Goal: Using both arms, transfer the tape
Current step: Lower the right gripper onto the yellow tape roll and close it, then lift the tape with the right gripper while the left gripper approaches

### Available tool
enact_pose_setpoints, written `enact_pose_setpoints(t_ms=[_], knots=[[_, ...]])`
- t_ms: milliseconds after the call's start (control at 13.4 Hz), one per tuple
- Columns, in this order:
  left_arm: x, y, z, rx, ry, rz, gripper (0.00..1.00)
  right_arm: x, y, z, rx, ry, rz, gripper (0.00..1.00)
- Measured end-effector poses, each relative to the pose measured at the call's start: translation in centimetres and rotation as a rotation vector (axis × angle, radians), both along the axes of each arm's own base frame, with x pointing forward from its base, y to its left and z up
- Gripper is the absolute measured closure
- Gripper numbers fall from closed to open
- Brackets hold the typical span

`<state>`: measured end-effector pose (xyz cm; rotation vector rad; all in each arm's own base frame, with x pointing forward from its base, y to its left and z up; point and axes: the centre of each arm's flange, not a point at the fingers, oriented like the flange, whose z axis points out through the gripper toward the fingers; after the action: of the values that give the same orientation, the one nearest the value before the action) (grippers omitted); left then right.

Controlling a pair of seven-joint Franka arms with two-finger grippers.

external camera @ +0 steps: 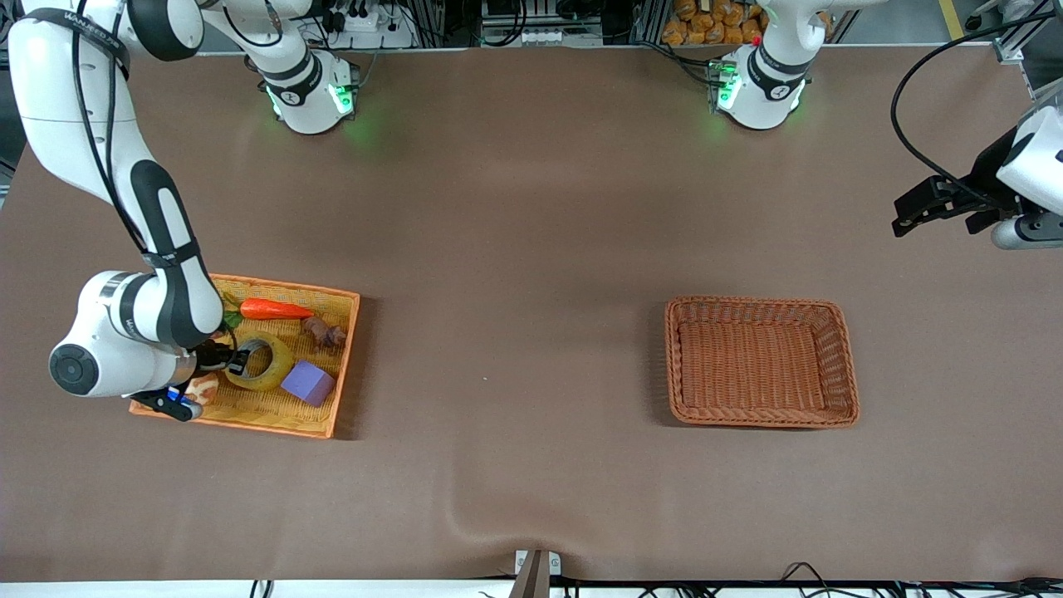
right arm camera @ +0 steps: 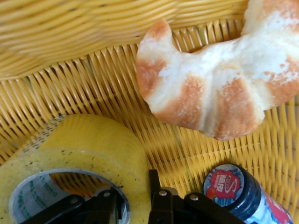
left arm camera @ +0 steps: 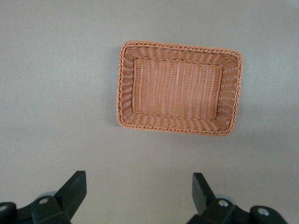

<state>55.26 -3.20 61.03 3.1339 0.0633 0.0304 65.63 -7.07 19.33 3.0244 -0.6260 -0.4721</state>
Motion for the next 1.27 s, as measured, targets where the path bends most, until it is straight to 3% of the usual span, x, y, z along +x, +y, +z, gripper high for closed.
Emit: enact_pose_setpoints(t_ms=[223,521,745,968,1266], knots=[[0.2,-0.1,-0.2,-0.001,-0.011,-0.002,0.0,0.1,0.0,0.2,-0.007,-0.005,-0.019,0.77],[0.7,-0.3,-1.1,-0.001,-0.006,-0.005,0.0,2.1,0.7,3.2,-0.022,-0.084,-0.019,0.77],[1.2,-0.5,-1.8,-0.003,-0.005,-0.008,0.0,3.8,1.1,9.4,-0.031,-0.143,-0.006,0.77],[1.8,-1.3,-3.0,-0.003,0.01,-0.022,0.0,3.6,4.4,16.3,-0.032,-0.077,-0.031,0.77],[3.2,-2.5,-5.6,-0.007,0.025,-0.043,0.0,3.1,16.0,16.6,-0.073,-0.068,-0.065,0.77]])
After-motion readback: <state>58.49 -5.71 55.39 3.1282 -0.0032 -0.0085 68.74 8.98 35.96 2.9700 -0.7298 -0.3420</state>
